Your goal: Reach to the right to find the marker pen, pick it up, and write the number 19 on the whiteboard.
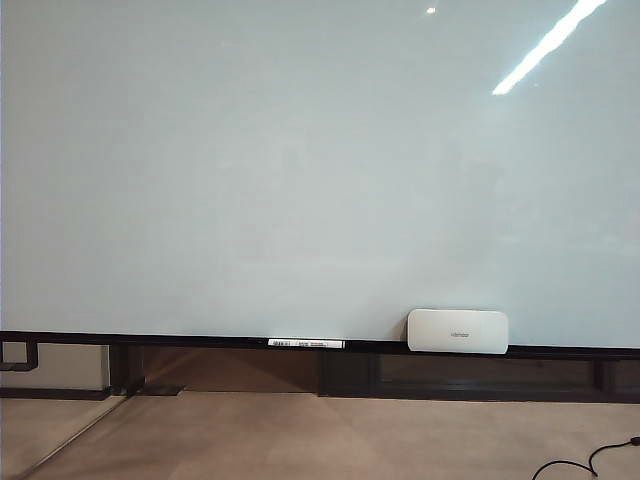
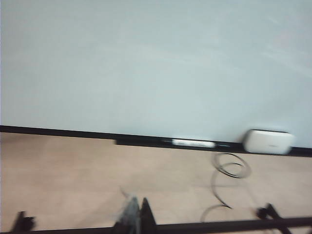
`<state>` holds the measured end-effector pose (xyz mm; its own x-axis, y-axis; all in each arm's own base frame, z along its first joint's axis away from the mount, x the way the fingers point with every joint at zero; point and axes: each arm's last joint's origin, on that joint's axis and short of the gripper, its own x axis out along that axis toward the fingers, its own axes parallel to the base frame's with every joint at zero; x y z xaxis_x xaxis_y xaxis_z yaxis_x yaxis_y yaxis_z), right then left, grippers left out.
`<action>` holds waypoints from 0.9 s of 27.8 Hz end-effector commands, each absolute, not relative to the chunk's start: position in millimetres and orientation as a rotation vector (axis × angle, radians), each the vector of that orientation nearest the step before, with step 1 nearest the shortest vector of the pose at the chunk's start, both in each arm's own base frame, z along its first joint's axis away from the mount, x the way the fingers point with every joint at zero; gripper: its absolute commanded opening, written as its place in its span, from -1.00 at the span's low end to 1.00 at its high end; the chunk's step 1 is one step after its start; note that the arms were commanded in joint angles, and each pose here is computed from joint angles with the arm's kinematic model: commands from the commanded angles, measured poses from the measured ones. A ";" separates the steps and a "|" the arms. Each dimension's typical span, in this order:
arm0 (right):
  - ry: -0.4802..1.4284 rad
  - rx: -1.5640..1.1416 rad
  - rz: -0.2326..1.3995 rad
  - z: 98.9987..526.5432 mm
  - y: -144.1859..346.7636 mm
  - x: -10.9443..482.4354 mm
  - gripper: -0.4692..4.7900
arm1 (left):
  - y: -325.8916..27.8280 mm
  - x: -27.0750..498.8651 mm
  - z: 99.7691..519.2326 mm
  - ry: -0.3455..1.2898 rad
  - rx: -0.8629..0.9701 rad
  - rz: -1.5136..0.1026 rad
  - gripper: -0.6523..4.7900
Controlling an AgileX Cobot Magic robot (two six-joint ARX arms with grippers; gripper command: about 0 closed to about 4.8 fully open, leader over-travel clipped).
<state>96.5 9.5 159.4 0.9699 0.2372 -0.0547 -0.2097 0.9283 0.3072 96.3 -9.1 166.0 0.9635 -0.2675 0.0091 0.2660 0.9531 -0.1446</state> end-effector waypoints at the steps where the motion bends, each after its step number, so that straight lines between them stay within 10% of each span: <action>1: 0.074 0.267 0.190 161.1 8.3 96.6 -0.85 | -13.1 94.8 168.0 0.007 -0.143 -0.417 -0.78; 25: -0.265 -0.049 0.038 305.1 3.0 130.3 -0.84 | -54.0 91.6 168.1 0.106 -0.211 -0.885 -0.78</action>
